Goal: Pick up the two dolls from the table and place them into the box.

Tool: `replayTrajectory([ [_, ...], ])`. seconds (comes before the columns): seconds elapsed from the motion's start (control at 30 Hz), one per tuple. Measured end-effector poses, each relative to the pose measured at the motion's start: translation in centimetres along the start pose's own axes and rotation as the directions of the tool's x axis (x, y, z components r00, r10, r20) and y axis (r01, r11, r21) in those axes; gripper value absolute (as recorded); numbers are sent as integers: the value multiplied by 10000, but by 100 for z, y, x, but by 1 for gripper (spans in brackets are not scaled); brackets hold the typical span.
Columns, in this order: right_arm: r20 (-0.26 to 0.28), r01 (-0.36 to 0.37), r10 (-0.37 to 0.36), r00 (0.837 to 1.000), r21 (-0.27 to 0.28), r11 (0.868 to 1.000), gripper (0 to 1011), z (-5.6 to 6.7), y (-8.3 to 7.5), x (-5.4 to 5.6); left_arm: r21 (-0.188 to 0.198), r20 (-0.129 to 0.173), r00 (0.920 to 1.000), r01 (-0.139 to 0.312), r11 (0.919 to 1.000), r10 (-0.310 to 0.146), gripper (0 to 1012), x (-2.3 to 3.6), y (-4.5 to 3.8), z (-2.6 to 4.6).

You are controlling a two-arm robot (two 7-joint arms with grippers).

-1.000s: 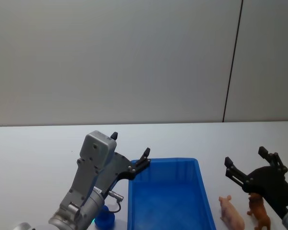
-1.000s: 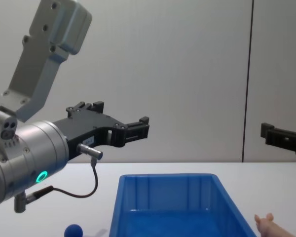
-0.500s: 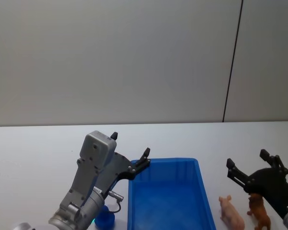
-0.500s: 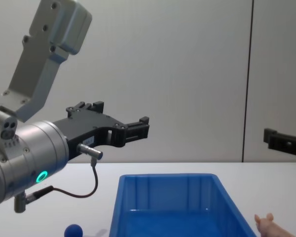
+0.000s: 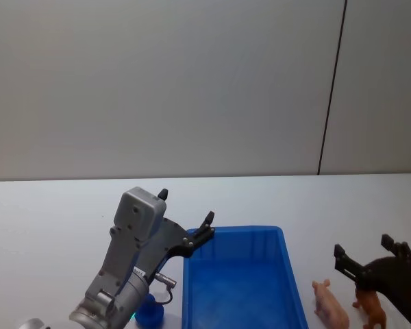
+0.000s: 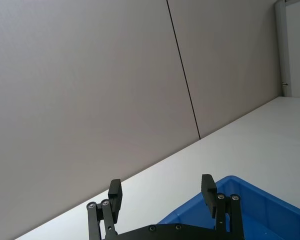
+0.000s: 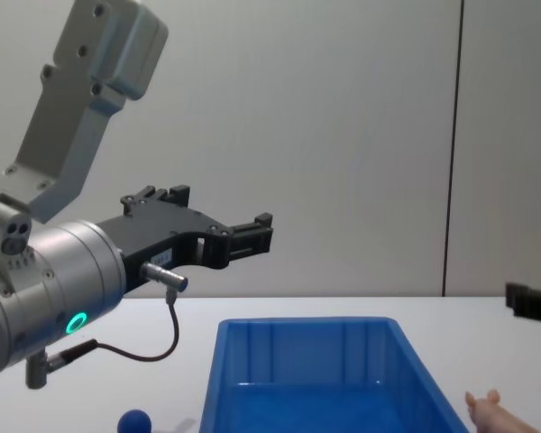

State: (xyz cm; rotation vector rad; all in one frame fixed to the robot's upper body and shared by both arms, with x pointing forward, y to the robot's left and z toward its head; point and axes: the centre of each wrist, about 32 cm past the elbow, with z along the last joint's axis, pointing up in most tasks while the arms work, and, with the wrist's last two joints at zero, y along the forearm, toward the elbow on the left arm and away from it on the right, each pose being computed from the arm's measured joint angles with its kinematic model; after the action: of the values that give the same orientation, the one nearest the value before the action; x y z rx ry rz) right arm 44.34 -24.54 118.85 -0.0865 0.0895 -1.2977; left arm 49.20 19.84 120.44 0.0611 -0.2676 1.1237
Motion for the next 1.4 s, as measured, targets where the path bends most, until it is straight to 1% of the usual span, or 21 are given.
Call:
replayTrajectory([
  [0.13, -5, 182, -182, 9998, -432, 9989, 1001, -11, -35, 7, 0, -1, 10000, 0, 10000, 0, 1001, 0, 0, 0],
  [0.3, 15, 339, -339, 9994, -836, 9959, 1001, -27, -71, 9, 0, 0, 10000, 0, 10000, 0, 1001, 0, 0, 0],
  [0.63, 100, 656, -648, 9978, -1626, 9845, 1001, -104, -138, 2, 0, 0, 10000, 0, 10000, 0, 1002, 0, 0, 0],
  [0.73, 125, 702, -691, 9975, -1749, 9821, 1001, -126, -146, 3, 0, 0, 10000, 0, 10000, 0, 1001, 0, 0, 0],
  [1.07, 247, 906, -873, 9959, -2338, 9681, 1001, -248, -170, 18, 0, 0, 10000, 0, 10000, 0, 1001, 0, 0, 0],
  [1.27, 258, 953, -917, 9955, -2540, 9625, 1001, -302, -174, 27, 0, 0, 10000, 1, 10000, -1, 1001, 0, 0, 0],
  [1.33, 247, 949, -917, 9955, -2590, 9612, 985, -318, -174, 31, 0, 0, 10000, 0, 10000, 0, 1001, 0, 0, 0],
  [1.37, 232, 933, -904, 9956, -2641, 9600, 949, -335, -172, 35, 1, 0, 10000, 0, 10000, 0, 1001, 0, 0, 0],
  [1.4, 223, 921, -894, 9958, -2665, 9594, 941, -343, -172, 37, 1, 0, 10000, 0, 10000, 0, 1001, 0, 0, 0],
])
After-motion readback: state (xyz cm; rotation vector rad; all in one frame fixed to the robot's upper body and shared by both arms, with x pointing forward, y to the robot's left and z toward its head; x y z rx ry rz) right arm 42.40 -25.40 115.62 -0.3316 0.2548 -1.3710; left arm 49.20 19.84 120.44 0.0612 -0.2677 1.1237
